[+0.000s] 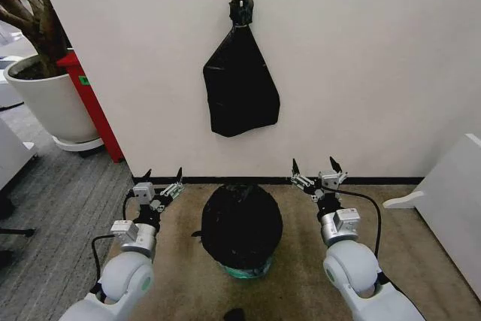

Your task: Place the garbage bag over the trash bin.

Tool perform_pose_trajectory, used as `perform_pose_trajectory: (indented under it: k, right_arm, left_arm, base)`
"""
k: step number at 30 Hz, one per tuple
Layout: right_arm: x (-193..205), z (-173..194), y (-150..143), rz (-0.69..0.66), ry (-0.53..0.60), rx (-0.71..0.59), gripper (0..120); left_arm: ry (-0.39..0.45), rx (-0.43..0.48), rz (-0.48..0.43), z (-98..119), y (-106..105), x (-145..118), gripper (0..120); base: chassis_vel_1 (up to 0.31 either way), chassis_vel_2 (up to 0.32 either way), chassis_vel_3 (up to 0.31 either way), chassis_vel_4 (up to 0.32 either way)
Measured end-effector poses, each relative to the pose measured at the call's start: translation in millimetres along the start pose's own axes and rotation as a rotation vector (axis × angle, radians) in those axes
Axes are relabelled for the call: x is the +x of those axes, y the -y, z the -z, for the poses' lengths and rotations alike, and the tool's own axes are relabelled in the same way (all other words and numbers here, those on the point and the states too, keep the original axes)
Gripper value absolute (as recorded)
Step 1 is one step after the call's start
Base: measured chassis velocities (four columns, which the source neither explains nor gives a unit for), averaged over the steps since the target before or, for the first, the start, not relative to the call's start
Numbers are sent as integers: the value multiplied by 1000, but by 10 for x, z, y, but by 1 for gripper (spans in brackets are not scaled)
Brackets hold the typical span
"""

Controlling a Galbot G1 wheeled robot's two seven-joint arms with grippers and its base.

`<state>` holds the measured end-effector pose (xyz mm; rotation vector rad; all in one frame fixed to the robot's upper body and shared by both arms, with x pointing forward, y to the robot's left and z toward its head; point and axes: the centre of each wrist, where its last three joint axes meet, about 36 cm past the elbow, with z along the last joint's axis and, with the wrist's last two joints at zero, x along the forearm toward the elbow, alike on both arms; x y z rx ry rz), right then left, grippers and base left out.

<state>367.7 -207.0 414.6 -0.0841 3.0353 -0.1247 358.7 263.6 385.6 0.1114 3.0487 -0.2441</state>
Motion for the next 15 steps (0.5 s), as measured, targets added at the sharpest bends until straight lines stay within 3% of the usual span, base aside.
perform_pose_trajectory:
  k: [15]
  right_arm:
    - [0,4,0,1,0,0,100]
  left_arm:
    - [-1,0,0,2,2,1,100]
  base:
    - [0,0,0,0]
